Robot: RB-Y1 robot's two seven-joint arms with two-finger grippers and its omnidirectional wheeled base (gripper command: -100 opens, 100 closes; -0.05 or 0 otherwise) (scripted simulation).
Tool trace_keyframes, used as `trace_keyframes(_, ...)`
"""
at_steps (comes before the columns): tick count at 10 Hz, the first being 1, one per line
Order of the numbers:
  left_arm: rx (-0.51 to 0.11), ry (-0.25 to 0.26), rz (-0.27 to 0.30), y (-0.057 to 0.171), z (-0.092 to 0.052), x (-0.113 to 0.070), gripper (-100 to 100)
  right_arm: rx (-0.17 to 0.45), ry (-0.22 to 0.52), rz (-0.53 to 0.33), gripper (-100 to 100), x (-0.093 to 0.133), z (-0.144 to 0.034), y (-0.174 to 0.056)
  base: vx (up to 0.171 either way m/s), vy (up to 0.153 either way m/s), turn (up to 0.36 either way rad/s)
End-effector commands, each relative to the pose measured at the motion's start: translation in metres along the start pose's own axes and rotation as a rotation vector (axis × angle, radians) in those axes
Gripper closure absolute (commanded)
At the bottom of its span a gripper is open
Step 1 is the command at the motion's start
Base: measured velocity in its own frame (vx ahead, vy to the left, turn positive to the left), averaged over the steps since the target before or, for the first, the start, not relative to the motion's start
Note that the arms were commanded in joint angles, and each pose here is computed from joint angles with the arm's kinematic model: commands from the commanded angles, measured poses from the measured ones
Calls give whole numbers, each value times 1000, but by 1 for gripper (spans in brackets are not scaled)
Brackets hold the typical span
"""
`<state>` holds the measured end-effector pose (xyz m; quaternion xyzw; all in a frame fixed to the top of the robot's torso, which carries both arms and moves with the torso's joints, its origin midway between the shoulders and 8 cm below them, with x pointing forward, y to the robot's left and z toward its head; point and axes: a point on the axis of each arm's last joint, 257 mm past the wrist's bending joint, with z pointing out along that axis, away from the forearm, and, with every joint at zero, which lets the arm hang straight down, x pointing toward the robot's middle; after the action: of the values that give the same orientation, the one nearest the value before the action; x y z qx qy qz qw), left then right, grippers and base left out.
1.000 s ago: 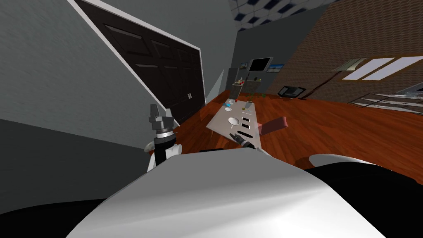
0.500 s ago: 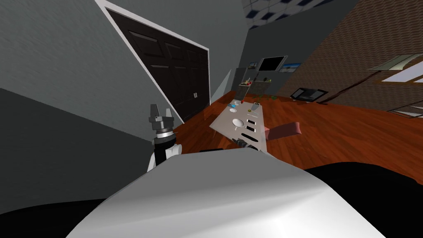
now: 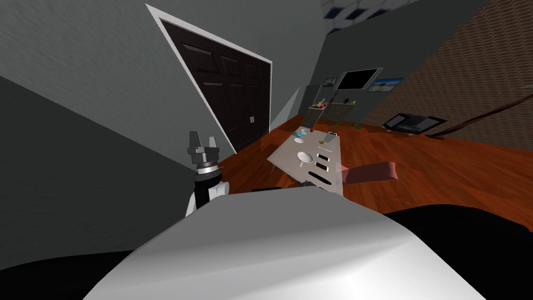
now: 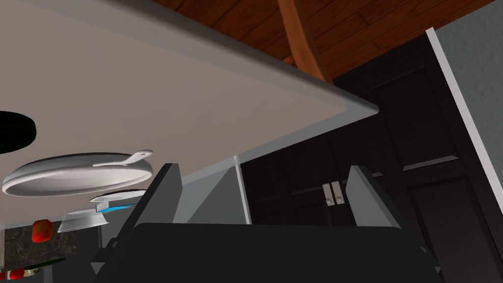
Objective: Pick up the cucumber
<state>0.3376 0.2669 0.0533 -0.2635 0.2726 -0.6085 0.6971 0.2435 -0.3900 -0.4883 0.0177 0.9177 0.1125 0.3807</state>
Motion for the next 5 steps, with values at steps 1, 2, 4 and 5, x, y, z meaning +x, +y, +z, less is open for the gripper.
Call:
trace_keyframes(1,0,0,0,0,0,0,0,41,67,-48,-100,25,-8,-22,5,-10,259)
trace_keyframes(2,0,0,0,0,0,0,0,58,82,-44,-100,33,-11,-30,8,-18,121)
trace_keyframes(4,0,0,0,0,0,0,0,100,145,-84,-100,54,-20,-54,8,-24,184)
trace_keyframes(5,0,0,0,0,0,0,0,125,189,-127,-100,67,-25,-68,11,-24,186)
